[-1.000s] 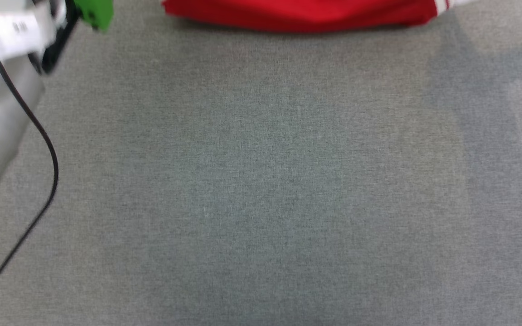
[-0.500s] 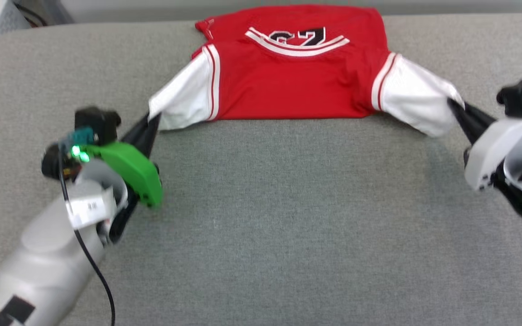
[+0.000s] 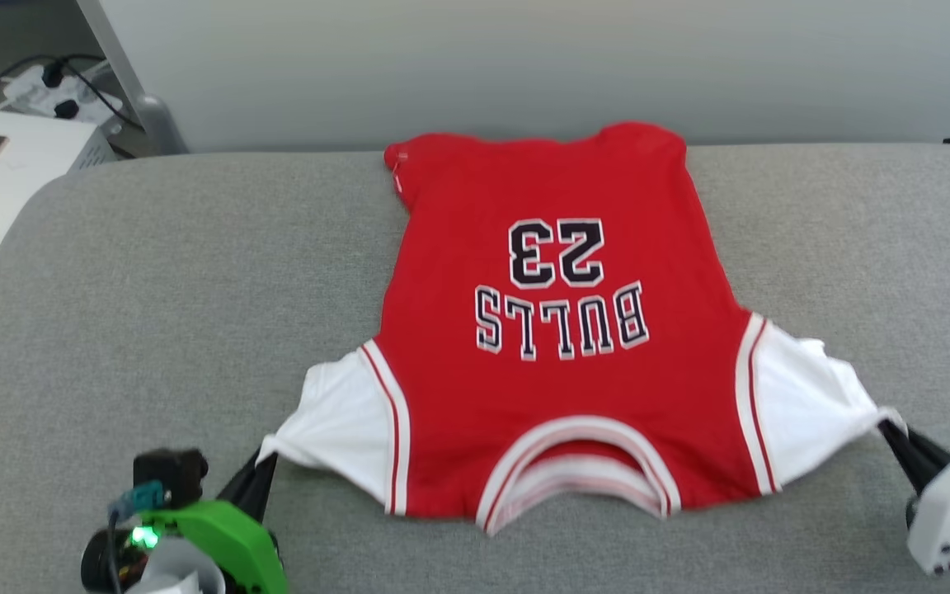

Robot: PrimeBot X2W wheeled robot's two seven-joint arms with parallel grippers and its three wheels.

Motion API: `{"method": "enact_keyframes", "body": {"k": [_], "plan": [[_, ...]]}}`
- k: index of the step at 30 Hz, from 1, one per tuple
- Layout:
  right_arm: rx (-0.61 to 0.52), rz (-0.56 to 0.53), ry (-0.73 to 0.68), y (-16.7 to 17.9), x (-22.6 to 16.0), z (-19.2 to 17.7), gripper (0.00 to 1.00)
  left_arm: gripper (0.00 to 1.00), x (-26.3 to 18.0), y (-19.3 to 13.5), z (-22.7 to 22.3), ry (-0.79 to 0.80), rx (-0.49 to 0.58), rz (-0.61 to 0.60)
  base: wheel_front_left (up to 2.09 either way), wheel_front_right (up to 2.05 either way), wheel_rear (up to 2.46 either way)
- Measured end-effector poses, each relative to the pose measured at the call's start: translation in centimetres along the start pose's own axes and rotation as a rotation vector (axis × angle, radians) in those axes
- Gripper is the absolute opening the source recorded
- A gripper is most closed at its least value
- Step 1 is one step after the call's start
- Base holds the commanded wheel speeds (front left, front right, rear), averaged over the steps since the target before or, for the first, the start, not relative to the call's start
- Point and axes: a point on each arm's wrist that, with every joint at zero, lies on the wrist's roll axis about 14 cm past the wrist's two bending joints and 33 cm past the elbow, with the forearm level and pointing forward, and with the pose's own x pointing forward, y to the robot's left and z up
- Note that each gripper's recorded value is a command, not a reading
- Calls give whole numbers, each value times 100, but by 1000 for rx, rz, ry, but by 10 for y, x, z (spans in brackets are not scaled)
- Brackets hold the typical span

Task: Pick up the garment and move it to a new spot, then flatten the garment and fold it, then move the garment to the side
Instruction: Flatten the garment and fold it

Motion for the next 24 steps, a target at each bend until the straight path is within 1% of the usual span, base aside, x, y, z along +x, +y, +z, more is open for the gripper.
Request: {"method": "enact_keyframes", "body": {"k": [6, 11, 15, 17, 18, 19, 20, 21, 24], "plan": [[85, -49, 34, -6, -36, -36, 0, 0, -29, 2, -20, 15, -45, 38, 0, 0, 0], [137, -85, 68, -9, -58, -63, 0, 0, -44, 3, -37, 37, -78, 70, 0, 0, 0], [185, -92, 113, -1, -69, -84, 0, 0, -51, 3, -45, 48, -94, 86, 0, 0, 0], [194, -94, 116, 0, -69, -85, 0, 0, -52, 3, -46, 48, -84, 87, 0, 0, 0], [193, -95, 114, 0, -68, -83, 14, 0, -51, 3, -46, 47, -81, 87, 0, 0, 0], [187, -95, 110, 0, -67, -80, 40, 0, -51, 3, -46, 44, -78, 86, 0, 0, 0], [185, -95, 105, 0, -65, -78, 91, 0, -51, 3, -45, 41, -77, 86, 0, 0, 0], [180, -94, 101, -1, -64, -74, 100, 0, -50, 2, -43, 36, -76, 84, 0, 0, 0], [159, -97, 70, -5, -59, -60, 100, 0, -47, -1, -38, 17, -82, 84, 0, 0, 0]]}}
